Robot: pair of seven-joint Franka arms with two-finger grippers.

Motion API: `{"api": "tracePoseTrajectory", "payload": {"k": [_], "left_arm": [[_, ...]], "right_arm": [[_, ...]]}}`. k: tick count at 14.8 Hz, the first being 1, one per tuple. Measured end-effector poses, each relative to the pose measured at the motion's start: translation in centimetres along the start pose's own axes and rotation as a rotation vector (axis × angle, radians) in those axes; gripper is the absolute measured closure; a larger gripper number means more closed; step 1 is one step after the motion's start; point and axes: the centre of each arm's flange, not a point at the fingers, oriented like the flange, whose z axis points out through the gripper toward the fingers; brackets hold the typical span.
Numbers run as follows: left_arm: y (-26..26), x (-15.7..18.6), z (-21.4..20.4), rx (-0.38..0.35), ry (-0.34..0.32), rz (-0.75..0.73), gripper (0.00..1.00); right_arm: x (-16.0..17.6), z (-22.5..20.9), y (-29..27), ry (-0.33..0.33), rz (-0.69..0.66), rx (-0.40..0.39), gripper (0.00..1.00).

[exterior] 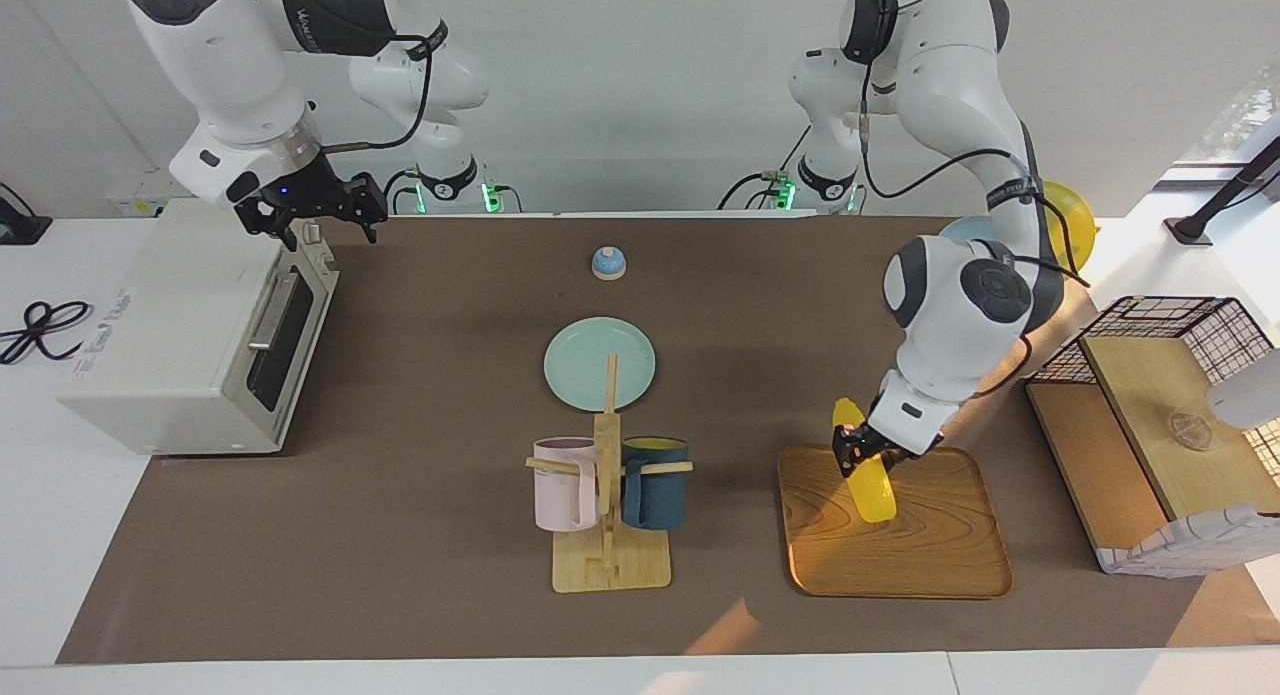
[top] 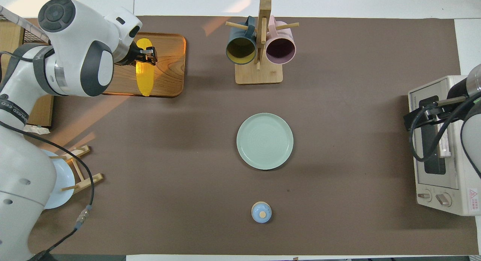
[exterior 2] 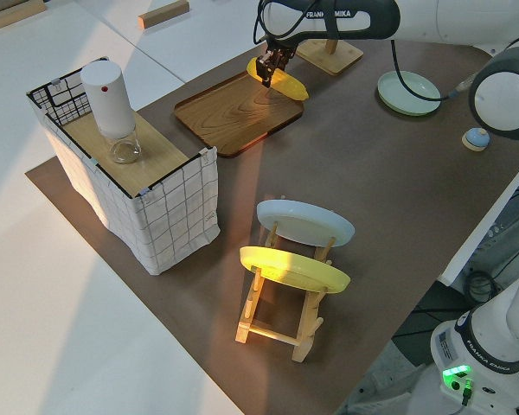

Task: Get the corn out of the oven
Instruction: 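Lower the corn onto the wooden tray and open the left gripper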

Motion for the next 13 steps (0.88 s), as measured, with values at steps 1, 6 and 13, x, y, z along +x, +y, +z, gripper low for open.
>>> {"api": "tracePoseTrajectory", "payload": {"k": [1,6,13], "left_arm": [[-1.0,0.9,1.1,0.0,0.007,0.009,0.47],[-3.3,1.8,4.6,0.003,0.058,0.039,0.47],[-3.5,1.4,4.9,0.004,0.053,0.047,0.3]], "right_arm": [[0.0,0.0,0.0,0.0,0.01,0.0,0.0],[0.0,-0.2,-0.3,0.004,0.06,0.003,0.0],[-0.1,-0.2,0.8,0.007,0.085,0.014,0.0]]}}
